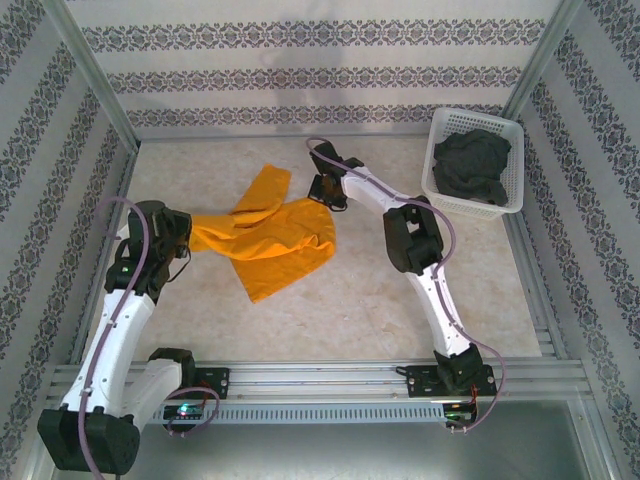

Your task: Fold and stack the t-shirts

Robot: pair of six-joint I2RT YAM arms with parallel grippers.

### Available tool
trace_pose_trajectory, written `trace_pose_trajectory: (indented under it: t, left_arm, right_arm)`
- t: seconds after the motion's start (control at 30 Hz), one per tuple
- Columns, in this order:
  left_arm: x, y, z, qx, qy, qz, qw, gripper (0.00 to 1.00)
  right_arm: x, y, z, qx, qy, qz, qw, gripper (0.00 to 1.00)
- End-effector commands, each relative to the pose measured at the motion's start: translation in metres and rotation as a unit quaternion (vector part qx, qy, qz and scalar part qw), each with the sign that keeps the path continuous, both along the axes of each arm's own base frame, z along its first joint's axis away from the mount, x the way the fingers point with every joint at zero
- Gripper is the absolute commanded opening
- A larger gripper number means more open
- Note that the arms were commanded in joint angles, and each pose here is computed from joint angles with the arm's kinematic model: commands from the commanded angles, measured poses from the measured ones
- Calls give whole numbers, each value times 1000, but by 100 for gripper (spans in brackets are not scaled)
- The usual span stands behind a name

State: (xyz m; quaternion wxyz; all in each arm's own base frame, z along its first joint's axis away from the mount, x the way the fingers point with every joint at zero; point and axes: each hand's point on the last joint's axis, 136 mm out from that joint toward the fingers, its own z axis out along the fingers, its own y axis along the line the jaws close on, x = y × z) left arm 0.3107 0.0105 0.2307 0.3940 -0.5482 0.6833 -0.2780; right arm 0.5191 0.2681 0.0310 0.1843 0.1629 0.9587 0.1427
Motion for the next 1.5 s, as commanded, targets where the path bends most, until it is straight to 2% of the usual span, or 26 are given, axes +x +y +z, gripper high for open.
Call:
trace_pose_trajectory:
  t: [0.0,0.23,0.33,0.47,0.53,0.63,0.73,0.8,0.9,0.97,1.0,1.03,1.07,1.1,1.13,1.17,1.23,1.33,1.47]
  left_arm:
    - [12,2,18,0,-23,-22,999,0]
    - [63,10,56,13,-80,-57,995,0]
    - [98,19,85,30,-113,-71,991,0]
    - [150,35,137,45,-177,-86,979,0]
    - [172,41,173,52,-222,-96,969,0]
    - [185,42,230,84,-278,-112,950,0]
    - [177,36,260,124,-291,-120,941,0]
    - [167,31,248,131,-271,-117,947,0]
    - [141,15,191,137,-210,-119,961,2]
    - [117,3,137,137,-156,-118,971,12]
    - [103,-2,105,127,-123,-118,977,21]
    - [88,-6,74,112,-88,-114,983,36]
    - [76,-9,50,100,-64,-115,986,47]
    - [62,-12,24,91,-37,-119,988,52]
    - [48,-12,4,84,-8,-113,990,56]
    - [37,-12,-9,81,13,-111,990,58]
    - [12,-5,-28,86,62,-95,990,58]
    - [-19,12,-48,107,151,-65,981,62]
    - [-24,15,-57,105,184,-66,975,62]
  right_arm:
    - [33,-28,101,37,-114,-19,993,0]
    - [59,-66,225,98,-233,-29,967,0]
    - [75,-81,282,130,-292,-33,947,0]
    - [93,-100,373,177,-387,-31,904,0]
    - [91,-113,421,193,-441,-34,876,0]
    - [76,-136,473,204,-496,-47,843,0]
    - [54,-147,497,184,-511,-43,838,0]
    - [39,-147,497,163,-502,-37,849,0]
    - [15,-147,454,119,-465,-56,876,0]
    - [-10,-156,397,97,-425,-96,895,0]
    - [-27,-164,358,84,-395,-124,906,0]
    - [-45,-172,314,80,-355,-152,919,0]
    - [-60,-176,280,80,-326,-165,927,6]
    - [-75,-178,243,80,-291,-172,938,21]
    - [-90,-181,209,74,-253,-175,948,33]
    - [-103,-186,186,68,-223,-181,955,40]
    - [-126,-196,146,63,-170,-200,963,48]
    - [-143,-207,123,58,-133,-220,965,49]
    - [-141,-202,116,55,-106,-216,969,49]
